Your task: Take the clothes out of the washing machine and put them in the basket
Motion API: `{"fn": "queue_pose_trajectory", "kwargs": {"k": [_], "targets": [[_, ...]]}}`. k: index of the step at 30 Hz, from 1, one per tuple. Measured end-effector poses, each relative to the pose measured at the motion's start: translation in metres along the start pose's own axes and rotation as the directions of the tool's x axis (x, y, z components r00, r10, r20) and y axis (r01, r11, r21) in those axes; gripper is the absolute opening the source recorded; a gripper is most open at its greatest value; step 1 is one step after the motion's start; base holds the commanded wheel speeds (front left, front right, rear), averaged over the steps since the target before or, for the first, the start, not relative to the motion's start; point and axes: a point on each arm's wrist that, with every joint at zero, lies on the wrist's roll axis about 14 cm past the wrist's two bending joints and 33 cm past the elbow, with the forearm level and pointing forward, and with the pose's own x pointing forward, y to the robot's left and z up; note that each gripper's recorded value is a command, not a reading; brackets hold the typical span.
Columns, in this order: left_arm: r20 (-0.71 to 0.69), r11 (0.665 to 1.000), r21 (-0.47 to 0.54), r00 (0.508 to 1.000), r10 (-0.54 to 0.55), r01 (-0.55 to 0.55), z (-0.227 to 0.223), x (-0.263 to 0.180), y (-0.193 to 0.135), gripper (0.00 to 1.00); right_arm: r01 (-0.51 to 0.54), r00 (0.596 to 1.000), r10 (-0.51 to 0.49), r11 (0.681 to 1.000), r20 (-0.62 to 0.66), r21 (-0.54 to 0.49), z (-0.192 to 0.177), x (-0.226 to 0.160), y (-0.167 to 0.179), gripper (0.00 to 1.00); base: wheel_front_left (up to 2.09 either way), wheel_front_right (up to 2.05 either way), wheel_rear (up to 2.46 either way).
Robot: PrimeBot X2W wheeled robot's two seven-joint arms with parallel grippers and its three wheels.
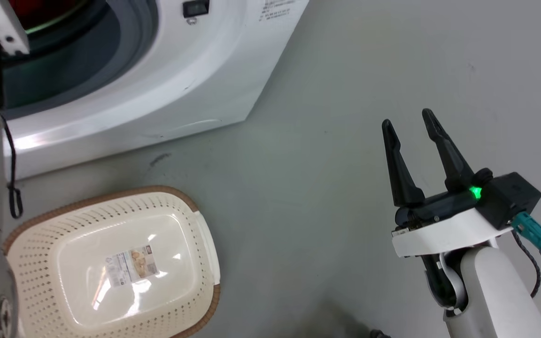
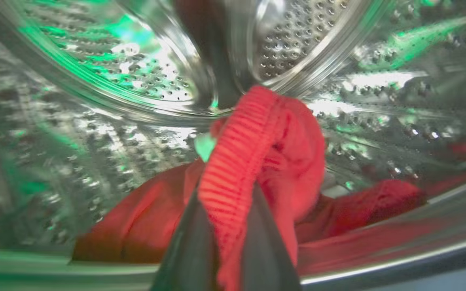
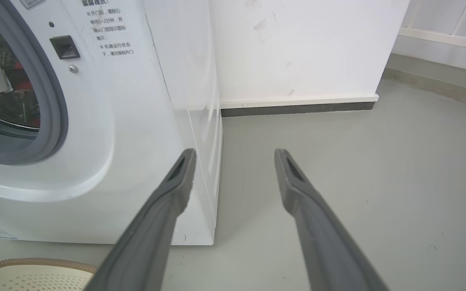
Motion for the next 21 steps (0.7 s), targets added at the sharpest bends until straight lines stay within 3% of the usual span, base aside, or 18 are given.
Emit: {"fn": "queue_pose_trajectory", "kwargs": {"k": [16,21], "targets": [[0.113,0.997,-0.079,0.994,0.011,-0.002,0.041,-0.09,-0.003,0.0,-0.018,0.995,0.017,1.0,0.094,0.01,0.039,-0.035,0.01,1.0,0.0,0.0,0.0],[0.219,0.992,-0.123,0.976,0.018,0.009,0.076,-0.121,-0.003,0.0,-0.027,0.992,0.026,1.0,0.121,0.01,0.048,-0.045,0.014,1.0,0.0,0.0,0.0]]}}
